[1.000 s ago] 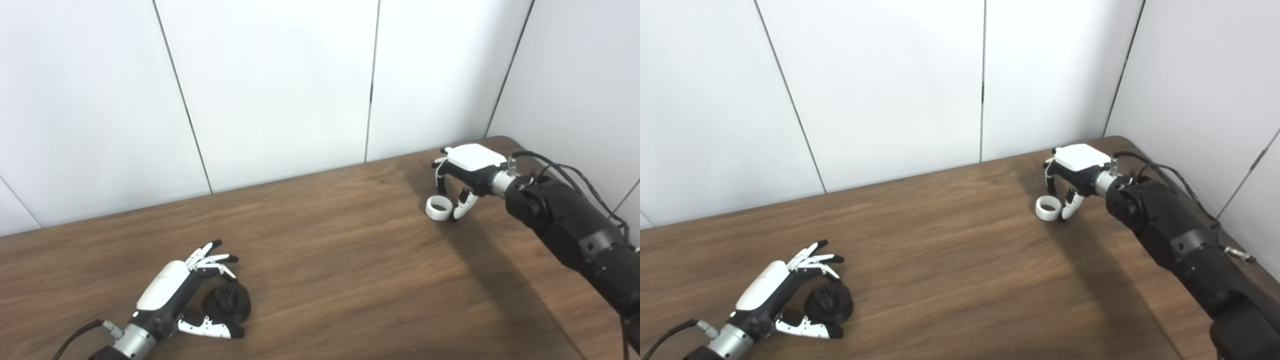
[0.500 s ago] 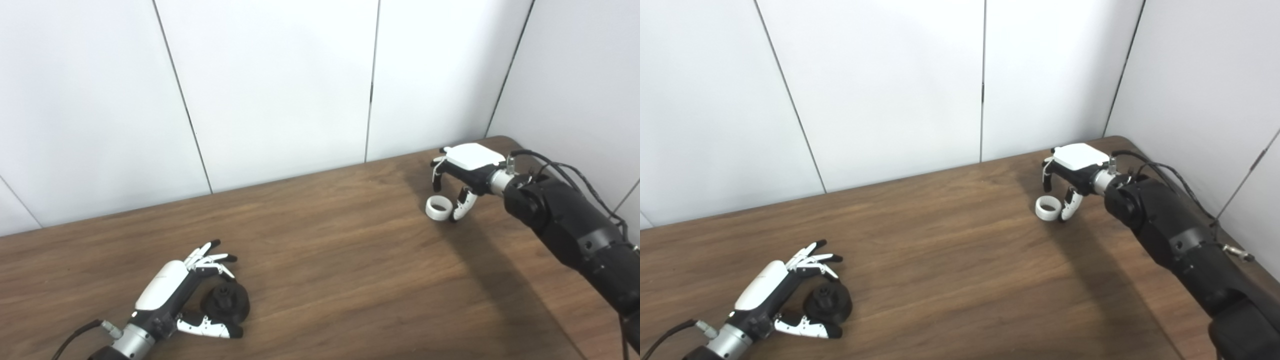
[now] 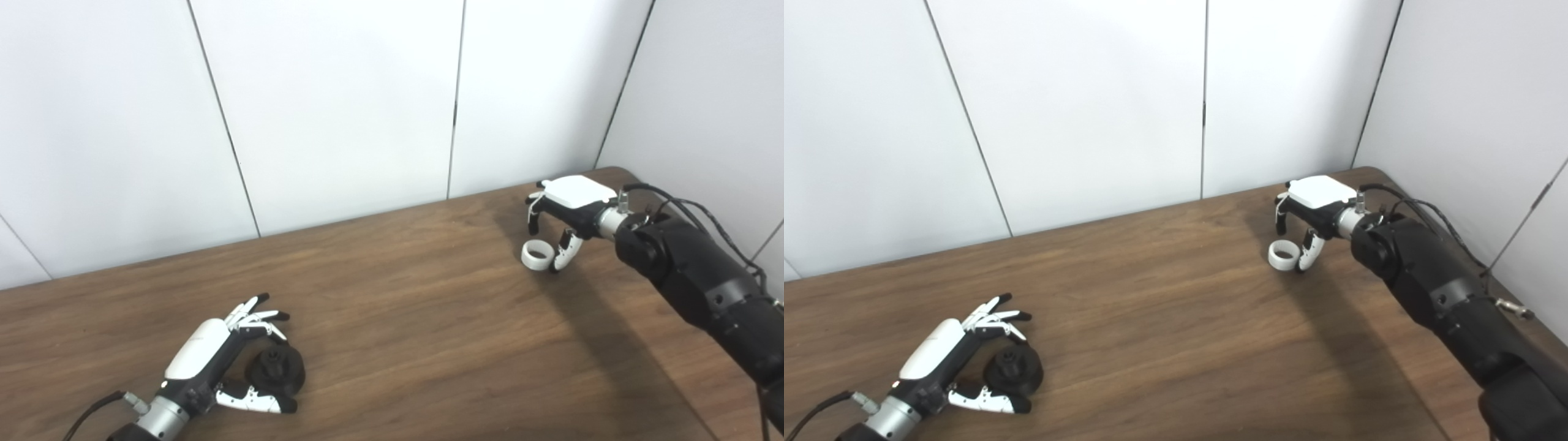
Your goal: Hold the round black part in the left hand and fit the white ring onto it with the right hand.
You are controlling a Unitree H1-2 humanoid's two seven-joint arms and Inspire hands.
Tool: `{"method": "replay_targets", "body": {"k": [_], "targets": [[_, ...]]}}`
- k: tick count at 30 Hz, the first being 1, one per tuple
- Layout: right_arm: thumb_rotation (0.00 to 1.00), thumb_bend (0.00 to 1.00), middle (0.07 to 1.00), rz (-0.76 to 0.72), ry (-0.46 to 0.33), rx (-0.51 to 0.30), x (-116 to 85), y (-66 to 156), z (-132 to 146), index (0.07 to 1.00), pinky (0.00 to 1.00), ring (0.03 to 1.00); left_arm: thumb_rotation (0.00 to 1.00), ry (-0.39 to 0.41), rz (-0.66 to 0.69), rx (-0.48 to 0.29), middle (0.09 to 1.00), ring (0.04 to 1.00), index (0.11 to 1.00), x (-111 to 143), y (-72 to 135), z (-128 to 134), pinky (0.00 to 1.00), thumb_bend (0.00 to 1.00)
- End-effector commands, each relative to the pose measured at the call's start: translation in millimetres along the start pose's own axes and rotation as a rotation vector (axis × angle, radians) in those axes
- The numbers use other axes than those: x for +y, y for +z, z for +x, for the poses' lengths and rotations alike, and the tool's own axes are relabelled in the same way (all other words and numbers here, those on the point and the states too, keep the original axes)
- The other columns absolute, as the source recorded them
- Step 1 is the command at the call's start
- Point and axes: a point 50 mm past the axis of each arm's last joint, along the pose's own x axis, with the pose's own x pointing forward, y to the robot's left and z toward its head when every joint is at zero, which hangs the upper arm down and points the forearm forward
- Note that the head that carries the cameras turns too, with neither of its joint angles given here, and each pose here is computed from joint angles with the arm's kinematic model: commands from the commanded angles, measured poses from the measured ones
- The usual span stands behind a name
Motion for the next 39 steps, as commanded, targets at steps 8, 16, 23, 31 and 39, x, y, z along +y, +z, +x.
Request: {"method": "replay_targets", "body": {"k": [8,16,23,31,39], "targets": [[0.18,1.00,0.889,-0.022,-0.032,-0.044,-17.2,18.9,9.1,0.596,1.00,1.000,0.06,-0.004,0.001,0.058,0.836,1.000,0.481,-7.6,-11.8,-9.8,1.00,0.53],[0.16,1.00,0.892,-0.030,-0.016,-0.049,-14.3,20.4,11.2,0.600,1.00,1.000,0.06,-0.008,-0.001,0.059,0.839,1.000,0.481,-7.8,-11.6,-9.3,1.00,0.53],[0.19,1.00,0.894,-0.023,0.000,-0.055,-9.8,22.2,10.5,0.601,1.00,1.000,0.06,-0.003,-0.003,0.060,0.835,1.000,0.480,-7.8,-11.5,-8.3,1.00,0.53],[0.19,1.00,0.895,-0.028,0.003,-0.056,-11.7,23.3,11.4,0.602,1.00,1.000,0.06,-0.001,0.001,0.061,0.838,1.000,0.480,-6.9,-12.0,-8.2,1.00,0.53],[0.19,1.00,0.889,-0.016,0.000,-0.058,-9.8,21.4,11.5,0.592,1.00,1.000,0.06,-0.004,-0.004,0.062,0.837,1.000,0.480,-6.9,-11.7,-8.3,1.00,0.53]]}}
